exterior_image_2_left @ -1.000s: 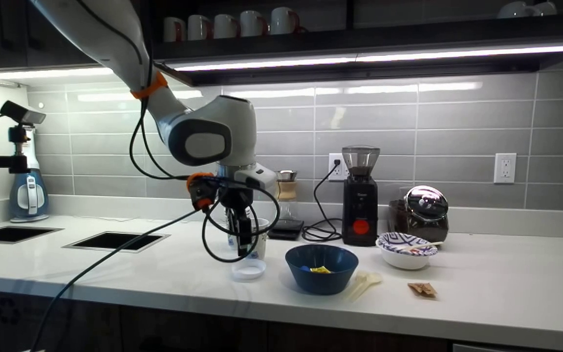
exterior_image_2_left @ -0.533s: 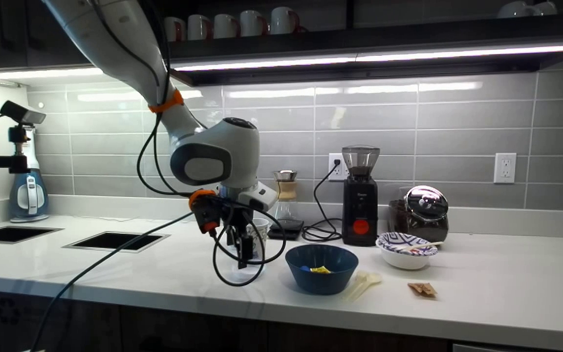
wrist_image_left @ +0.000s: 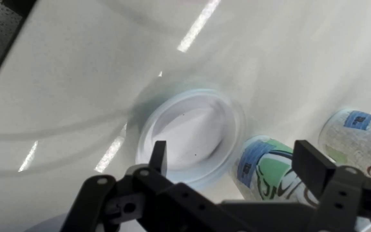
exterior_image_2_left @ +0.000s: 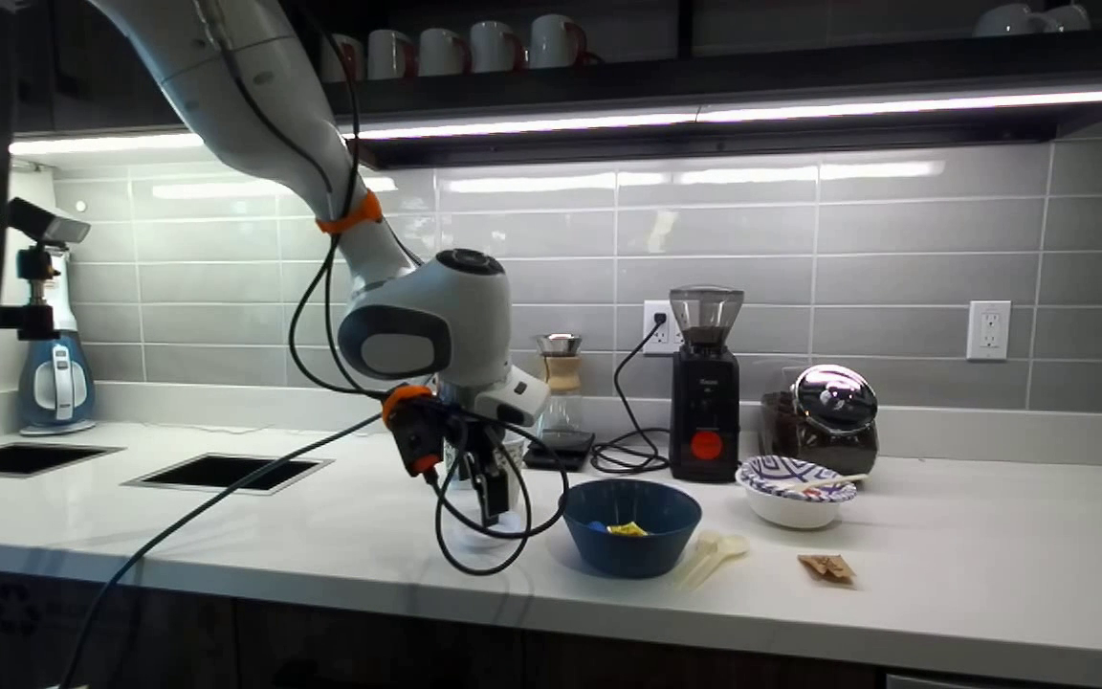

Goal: Turn the white lid on the counter

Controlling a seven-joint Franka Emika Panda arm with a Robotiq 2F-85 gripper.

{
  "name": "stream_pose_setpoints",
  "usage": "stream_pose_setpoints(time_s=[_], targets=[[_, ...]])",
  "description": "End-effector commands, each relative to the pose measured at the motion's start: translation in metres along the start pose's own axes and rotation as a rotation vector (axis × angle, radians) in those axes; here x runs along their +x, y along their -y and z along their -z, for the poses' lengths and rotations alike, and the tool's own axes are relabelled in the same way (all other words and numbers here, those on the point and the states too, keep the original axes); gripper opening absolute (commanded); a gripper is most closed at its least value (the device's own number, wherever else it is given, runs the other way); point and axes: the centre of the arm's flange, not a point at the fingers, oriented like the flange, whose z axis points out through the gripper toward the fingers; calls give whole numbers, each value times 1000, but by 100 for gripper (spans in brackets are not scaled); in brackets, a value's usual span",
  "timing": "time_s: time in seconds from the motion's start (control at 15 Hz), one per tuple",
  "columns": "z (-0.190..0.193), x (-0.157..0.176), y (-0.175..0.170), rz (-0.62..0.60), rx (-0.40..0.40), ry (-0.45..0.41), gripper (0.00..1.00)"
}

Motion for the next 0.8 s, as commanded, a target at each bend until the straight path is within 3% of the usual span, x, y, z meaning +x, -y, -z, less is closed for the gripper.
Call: stream_pose_setpoints(time_s=[0.0,0.73], targets=[[-16,5,-6,-2,17,-20,100],[-13,5,-17,-34,-6,-18,100]])
